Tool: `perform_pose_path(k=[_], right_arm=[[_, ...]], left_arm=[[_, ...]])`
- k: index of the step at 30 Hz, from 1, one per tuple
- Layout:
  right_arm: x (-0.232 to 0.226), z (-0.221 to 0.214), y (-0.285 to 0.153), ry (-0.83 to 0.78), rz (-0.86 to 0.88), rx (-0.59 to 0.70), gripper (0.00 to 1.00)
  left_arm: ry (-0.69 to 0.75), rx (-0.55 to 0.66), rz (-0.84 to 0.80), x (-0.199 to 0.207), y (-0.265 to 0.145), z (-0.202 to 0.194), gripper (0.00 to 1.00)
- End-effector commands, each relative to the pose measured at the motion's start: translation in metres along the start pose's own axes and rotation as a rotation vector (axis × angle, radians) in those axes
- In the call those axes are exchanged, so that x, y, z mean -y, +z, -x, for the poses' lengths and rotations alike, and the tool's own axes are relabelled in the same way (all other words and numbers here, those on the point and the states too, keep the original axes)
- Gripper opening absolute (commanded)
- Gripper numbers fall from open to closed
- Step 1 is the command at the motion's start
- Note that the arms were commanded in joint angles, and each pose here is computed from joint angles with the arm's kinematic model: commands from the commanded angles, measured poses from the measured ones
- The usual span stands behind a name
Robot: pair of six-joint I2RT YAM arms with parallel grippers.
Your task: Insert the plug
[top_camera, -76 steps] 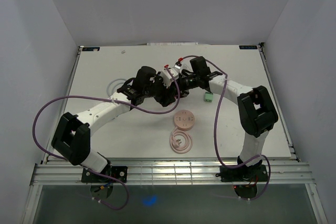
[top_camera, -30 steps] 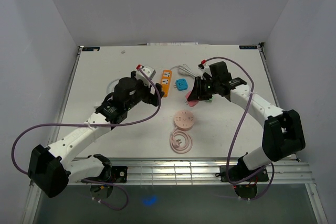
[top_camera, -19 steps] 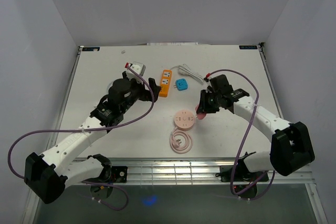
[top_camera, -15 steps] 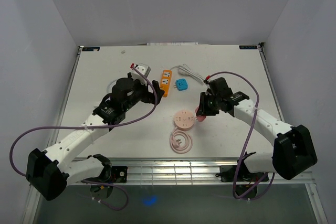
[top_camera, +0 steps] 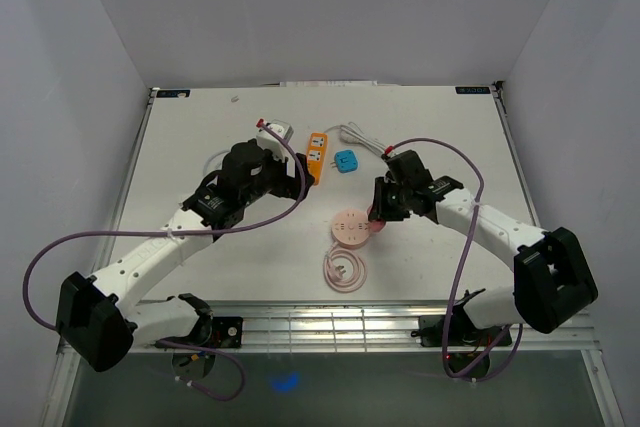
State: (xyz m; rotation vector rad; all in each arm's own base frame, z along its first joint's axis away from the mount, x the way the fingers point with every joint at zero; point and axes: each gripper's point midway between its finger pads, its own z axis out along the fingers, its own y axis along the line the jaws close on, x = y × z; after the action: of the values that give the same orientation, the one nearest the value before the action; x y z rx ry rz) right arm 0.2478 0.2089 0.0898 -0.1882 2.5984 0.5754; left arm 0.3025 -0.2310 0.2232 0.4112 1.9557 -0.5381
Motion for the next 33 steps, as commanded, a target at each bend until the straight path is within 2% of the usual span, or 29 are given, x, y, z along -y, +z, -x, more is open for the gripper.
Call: perform_pose_path(k=[1, 33], right_arm=[[-0.012, 0.014, 0.005, -0.015, 0.004, 0.035, 0.08], [-0.021, 0.015, 0.022, 0.004, -0.039, 0.044, 0.08]], left_arm=[[0.001, 0.049, 0.006, 0.0, -0.01, 0.015, 0.98], [0.009, 0.049, 0.046, -0.007, -0.014, 0.015, 0.98]])
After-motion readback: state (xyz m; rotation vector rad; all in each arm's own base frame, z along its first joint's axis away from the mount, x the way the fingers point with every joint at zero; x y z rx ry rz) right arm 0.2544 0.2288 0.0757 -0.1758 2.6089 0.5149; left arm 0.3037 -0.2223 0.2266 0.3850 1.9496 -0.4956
